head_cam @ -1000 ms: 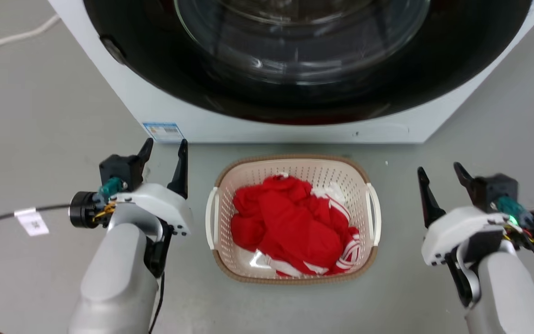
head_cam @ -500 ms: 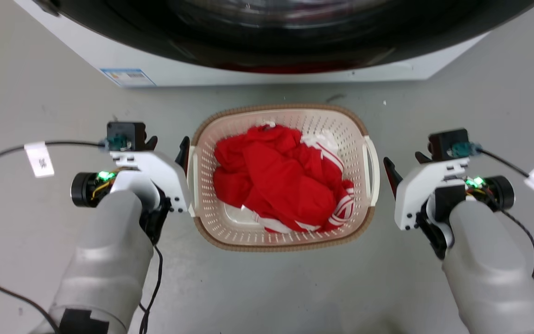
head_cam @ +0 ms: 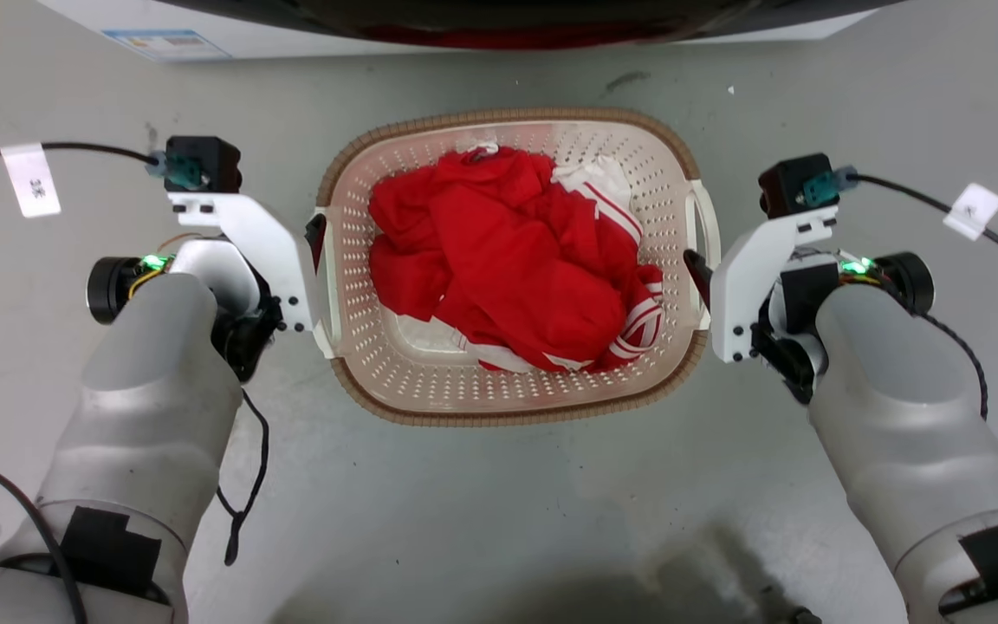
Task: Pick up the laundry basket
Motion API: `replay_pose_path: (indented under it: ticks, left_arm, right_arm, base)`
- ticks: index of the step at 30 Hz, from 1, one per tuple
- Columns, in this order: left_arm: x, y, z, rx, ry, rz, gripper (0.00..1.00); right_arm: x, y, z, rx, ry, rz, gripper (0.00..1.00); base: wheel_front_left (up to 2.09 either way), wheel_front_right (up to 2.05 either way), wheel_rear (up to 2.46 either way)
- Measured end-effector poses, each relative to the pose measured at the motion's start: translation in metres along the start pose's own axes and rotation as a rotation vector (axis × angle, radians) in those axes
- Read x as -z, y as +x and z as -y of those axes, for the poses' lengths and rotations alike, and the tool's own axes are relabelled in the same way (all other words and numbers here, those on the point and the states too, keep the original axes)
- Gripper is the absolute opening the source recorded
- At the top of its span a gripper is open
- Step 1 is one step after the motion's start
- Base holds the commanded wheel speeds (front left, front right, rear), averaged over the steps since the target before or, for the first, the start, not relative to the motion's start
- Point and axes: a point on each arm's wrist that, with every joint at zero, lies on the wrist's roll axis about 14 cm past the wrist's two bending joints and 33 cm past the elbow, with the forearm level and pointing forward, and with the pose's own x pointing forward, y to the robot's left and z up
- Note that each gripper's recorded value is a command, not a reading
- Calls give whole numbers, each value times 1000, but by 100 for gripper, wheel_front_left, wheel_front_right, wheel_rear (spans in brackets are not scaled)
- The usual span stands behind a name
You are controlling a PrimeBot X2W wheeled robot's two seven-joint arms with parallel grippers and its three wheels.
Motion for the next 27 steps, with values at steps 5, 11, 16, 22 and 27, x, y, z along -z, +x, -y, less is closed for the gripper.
replay_pose_path:
  ticks: [5, 11, 16, 22, 27]
  left_arm:
    - [16, 13, -2, 8, 0, -76, 100]
    - [36, 29, 0, 25, 10, -140, 100]
    - [46, 37, 3, 36, 9, -168, 100]
    - [51, 44, 8, 49, 1, -184, 100]
    - [57, 45, 13, 64, -12, -212, 0]
  right_arm:
    - [6, 12, -1, -13, -1, -47, 100]
    - [21, 25, -1, -24, -4, -117, 100]
    - [36, 31, -3, -36, 3, -165, 100]
    - [39, 37, -6, -47, 18, -175, 82]
    - [45, 39, -9, -59, 33, -199, 0]
  base:
    - [0, 0, 0]
    - [0, 0, 0]
    - [0, 0, 0]
    - [0, 0, 0]
    - [0, 0, 0]
